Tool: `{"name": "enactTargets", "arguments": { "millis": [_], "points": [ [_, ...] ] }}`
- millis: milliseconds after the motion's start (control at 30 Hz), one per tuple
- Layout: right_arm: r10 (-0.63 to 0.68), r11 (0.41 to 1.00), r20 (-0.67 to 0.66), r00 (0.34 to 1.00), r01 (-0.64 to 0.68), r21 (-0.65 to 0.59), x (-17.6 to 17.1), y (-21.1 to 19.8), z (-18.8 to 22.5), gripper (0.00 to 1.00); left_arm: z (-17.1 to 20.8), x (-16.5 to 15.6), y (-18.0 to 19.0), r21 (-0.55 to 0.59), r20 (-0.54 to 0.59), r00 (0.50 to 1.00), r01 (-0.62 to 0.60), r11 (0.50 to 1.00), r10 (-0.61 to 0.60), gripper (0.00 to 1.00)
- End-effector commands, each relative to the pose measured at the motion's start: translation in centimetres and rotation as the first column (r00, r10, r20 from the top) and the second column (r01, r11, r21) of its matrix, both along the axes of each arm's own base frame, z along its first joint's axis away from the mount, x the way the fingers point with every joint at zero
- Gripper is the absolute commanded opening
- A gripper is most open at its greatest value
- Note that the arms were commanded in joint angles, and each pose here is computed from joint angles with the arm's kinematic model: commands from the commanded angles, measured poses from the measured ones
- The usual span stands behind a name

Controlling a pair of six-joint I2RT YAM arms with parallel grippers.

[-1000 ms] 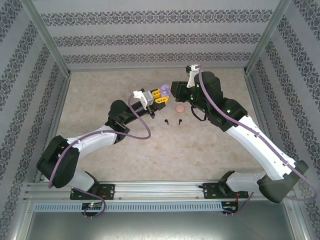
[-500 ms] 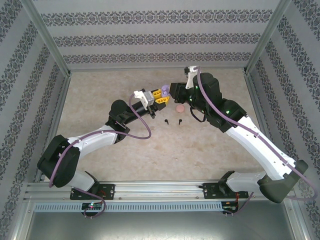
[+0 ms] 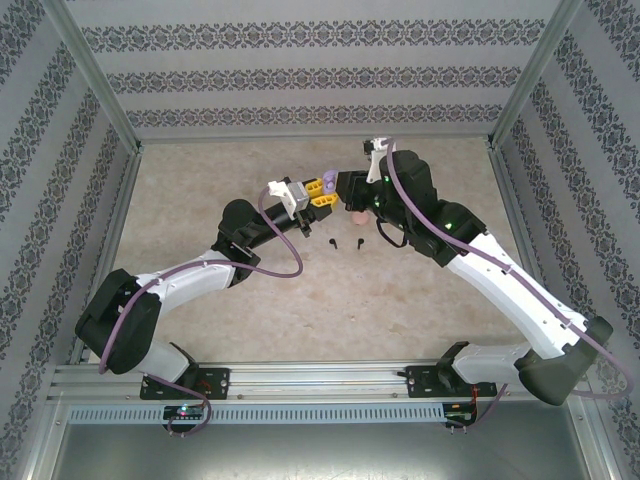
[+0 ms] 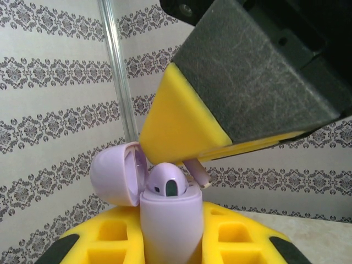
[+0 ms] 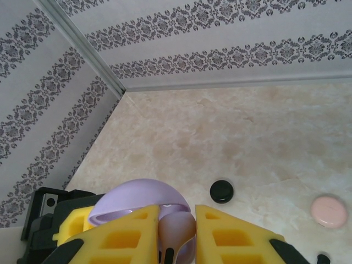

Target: Insert wireless bluetooth earbuds into charging case

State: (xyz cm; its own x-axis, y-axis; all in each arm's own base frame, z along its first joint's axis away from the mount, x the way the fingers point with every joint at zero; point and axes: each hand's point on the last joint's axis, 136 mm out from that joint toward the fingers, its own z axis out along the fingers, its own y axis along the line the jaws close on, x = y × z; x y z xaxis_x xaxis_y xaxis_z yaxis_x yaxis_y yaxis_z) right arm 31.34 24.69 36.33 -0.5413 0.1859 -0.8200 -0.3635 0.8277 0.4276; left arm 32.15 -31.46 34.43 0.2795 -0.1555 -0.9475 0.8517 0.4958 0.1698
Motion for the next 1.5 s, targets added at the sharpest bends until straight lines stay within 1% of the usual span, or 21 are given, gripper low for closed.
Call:
{"name": "enactTargets", "arguments": {
  "millis": [0,133,400,600,1000,1267,1467],
  "points": [
    [0.000,1.000,0.002,1.000,0.000,-0.007,0.2,0.6,-0.6,0.20,2.3,-0.2,0.2,-0.038,0.049,0.999,0.017,0.999,-0.015,0.00],
    [-0.001,1.000,0.002,1.000,0.001,0.003,0.1,0.6,-0.5,0.19,2.1,-0.1,0.2,-0.036,0.043,0.999,0.019,0.999,-0.017,0.00],
    [-0.039,0.997,0.071,0.997,0.034,0.071,-1.3,-1.4,3.0,0.19,1.9,0.1,0.2,-0.035,0.038,0.999,0.012,0.999,-0.010,0.00],
    [-0.060,0.993,0.113,0.992,0.048,0.108,-1.8,-2.3,4.3,0.17,2.1,0.0,0.2,-0.034,0.040,0.999,0.014,0.999,-0.013,0.00],
    [-0.019,0.990,0.145,0.989,-0.002,0.140,-0.6,0.1,3.8,0.17,2.2,0.1,0.0,-0.038,0.035,0.999,0.022,0.999,-0.021,0.00],
    [-0.015,0.991,0.156,0.988,-0.006,0.135,-0.2,0.9,3.0,0.17,2.3,0.1,0.0,-0.040,0.037,0.999,0.024,0.999,-0.022,0.00],
    [-0.023,0.994,0.153,0.988,0.007,0.107,0.1,0.8,2.3,0.17,2.6,-0.1,0.1,-0.044,0.041,0.999,0.025,0.999,-0.023,0.00]
  ]
}}
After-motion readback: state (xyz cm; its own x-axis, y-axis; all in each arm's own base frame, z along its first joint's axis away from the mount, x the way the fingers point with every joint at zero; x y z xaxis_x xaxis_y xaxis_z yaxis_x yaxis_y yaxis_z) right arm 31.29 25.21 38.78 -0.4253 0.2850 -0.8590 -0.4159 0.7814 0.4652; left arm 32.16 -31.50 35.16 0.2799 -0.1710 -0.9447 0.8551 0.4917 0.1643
